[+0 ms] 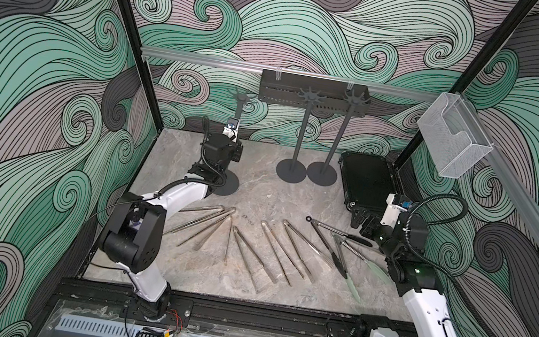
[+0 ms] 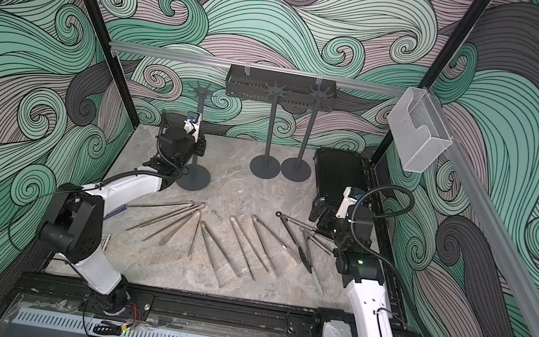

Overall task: Hang food tongs on kitchen utensil racks
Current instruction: Move the rack to the center of the board.

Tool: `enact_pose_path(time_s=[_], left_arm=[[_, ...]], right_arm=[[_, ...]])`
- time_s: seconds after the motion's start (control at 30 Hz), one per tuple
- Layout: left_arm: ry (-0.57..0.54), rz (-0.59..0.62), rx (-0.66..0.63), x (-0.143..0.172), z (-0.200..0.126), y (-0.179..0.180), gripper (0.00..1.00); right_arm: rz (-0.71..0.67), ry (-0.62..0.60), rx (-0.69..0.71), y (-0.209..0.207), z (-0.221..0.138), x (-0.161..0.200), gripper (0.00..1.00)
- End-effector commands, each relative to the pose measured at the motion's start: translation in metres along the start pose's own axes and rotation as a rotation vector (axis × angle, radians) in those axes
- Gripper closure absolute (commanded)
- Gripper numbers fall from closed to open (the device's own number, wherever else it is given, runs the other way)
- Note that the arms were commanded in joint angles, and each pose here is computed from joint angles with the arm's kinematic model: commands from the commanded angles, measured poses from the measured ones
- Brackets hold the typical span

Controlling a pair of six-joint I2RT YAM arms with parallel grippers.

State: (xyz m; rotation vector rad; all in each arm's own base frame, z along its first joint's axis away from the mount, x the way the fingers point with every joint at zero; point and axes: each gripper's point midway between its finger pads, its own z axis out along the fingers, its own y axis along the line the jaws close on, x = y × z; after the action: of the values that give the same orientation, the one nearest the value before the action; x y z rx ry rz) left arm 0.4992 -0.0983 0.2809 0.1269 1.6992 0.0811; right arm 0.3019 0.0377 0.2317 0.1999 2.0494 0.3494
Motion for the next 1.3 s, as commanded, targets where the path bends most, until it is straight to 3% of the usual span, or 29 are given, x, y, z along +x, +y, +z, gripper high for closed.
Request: enact_pose_path(time_s=[0.0, 0.37, 0.77, 1.27], left_arm=[[-0.149, -0.106, -0.099, -0.048, -0.025, 0.038, 1.0], [-0.163, -0.178, -0.143, -0.012, -0.022, 0.081, 1.0], [-0.164, -0.109, -0.138, -0.013, -0.006, 0.086, 1.0], [-0.051, -0.108, -0.123, 0.019, -0.003, 0.081, 1.0]], right_arm=[[0.008, -0.021, -0.042, 0.008, -0.002, -0.004, 0.01], [-0.003, -0.045, -0.07, 0.013, -0.005, -0.006, 0.01], [-0.007, -0.04, -0.062, 0.011, -0.001, -0.005, 0.01], [-0.007, -0.031, -0.059, 0.011, -0.001, -0.004, 0.01]])
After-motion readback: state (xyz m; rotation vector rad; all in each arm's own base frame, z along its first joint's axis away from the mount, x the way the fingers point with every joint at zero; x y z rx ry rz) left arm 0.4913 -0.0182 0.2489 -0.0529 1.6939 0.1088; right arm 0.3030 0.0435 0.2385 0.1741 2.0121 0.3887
